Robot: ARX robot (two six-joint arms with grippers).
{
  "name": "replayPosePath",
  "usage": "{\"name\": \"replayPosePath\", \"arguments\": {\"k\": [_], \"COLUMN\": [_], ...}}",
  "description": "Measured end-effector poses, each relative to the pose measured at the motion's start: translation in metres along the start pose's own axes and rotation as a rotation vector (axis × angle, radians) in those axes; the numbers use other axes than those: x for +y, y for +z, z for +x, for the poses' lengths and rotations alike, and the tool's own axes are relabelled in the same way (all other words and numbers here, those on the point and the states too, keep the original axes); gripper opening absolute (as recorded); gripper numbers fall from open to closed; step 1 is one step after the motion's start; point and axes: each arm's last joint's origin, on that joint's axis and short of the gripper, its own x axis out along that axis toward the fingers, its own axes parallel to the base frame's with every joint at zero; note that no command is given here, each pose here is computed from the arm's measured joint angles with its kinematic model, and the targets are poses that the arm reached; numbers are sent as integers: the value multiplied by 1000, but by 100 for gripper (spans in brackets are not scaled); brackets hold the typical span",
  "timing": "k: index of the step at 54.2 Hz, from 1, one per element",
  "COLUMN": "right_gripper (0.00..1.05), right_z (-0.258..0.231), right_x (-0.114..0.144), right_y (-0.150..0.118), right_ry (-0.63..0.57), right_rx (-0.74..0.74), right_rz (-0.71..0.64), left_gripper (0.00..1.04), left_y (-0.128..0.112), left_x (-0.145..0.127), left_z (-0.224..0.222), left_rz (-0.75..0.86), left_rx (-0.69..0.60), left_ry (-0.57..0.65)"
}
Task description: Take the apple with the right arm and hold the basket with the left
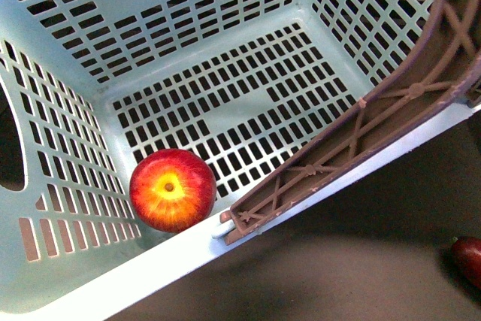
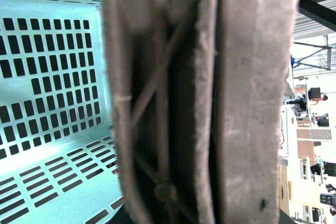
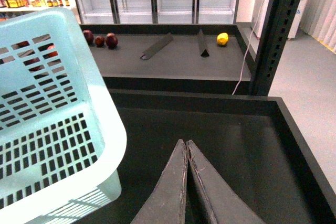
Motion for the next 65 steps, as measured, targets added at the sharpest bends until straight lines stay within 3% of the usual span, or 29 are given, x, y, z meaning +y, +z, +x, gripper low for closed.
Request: {"name": "replayPosePath", "arguments": {"k": [35,65], "right_gripper": [2,2], "right_z": [-21,-39], "right_x": [0,0], "right_y": [-23,-25], "right_ry": [-2,-1], "right_rx": [-15,-23], "right_rz": [0,0], "left_gripper": [15,15], "left_y": [0,0], "left_x": [0,0], "left_z": [0,0], "left_rz": [-1,-2], "left_rx": [0,1], "left_ry": [0,0]}}
